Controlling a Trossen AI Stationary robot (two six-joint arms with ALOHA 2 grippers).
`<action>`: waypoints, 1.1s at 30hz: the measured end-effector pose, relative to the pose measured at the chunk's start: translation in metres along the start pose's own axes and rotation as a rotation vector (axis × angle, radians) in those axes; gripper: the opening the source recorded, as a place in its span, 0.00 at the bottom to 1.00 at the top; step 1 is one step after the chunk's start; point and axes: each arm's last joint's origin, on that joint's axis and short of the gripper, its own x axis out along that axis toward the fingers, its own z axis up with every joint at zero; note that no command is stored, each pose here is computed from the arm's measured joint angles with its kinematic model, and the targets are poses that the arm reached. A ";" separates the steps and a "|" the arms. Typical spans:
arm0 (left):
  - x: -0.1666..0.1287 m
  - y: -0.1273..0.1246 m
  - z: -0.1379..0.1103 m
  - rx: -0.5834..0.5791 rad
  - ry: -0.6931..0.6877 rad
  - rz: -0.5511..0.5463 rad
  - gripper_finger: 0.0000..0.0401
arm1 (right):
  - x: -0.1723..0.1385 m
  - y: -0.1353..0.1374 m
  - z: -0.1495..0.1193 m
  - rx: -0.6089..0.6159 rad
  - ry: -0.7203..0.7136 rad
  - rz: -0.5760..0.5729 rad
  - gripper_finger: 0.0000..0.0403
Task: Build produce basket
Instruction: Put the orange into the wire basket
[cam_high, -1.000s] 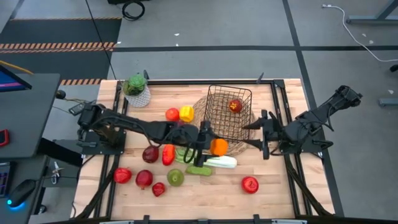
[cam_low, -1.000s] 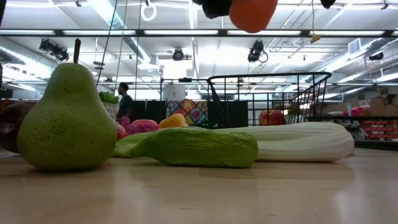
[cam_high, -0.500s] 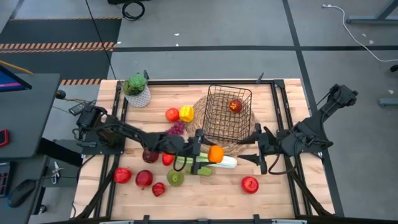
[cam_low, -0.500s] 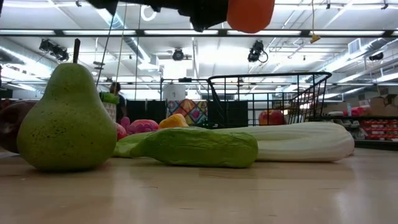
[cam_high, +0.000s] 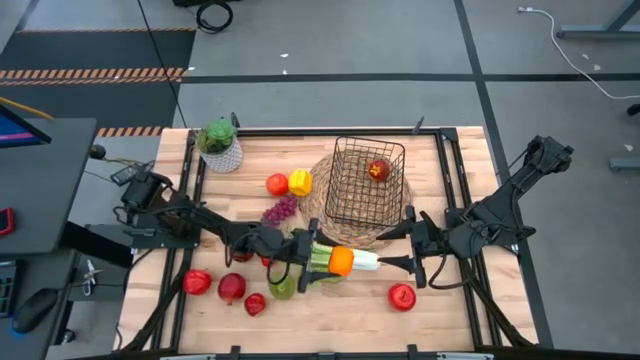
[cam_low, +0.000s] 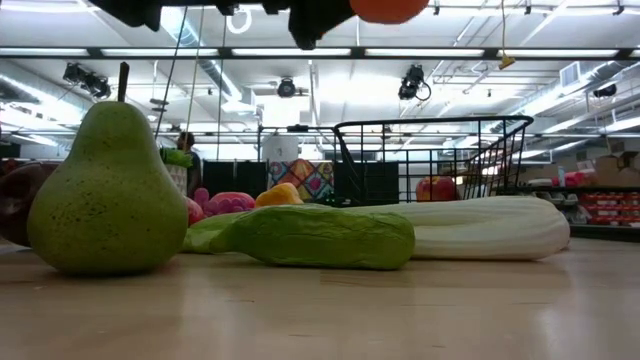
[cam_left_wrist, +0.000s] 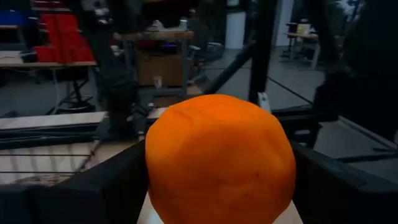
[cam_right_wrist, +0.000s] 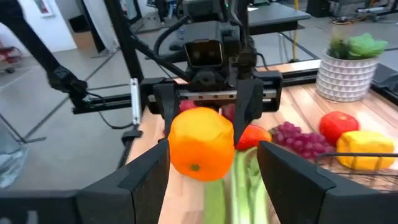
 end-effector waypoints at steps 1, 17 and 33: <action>0.000 -0.003 0.000 0.000 -0.002 -0.008 0.82 | 0.000 0.002 0.000 0.002 -0.005 0.008 0.61; -0.005 -0.023 0.002 -0.104 -0.021 -0.065 0.82 | -0.005 0.026 -0.002 0.016 -0.066 0.114 0.61; -0.008 -0.032 -0.009 -0.038 0.078 0.082 0.82 | 0.001 0.030 -0.005 0.021 -0.071 0.113 0.61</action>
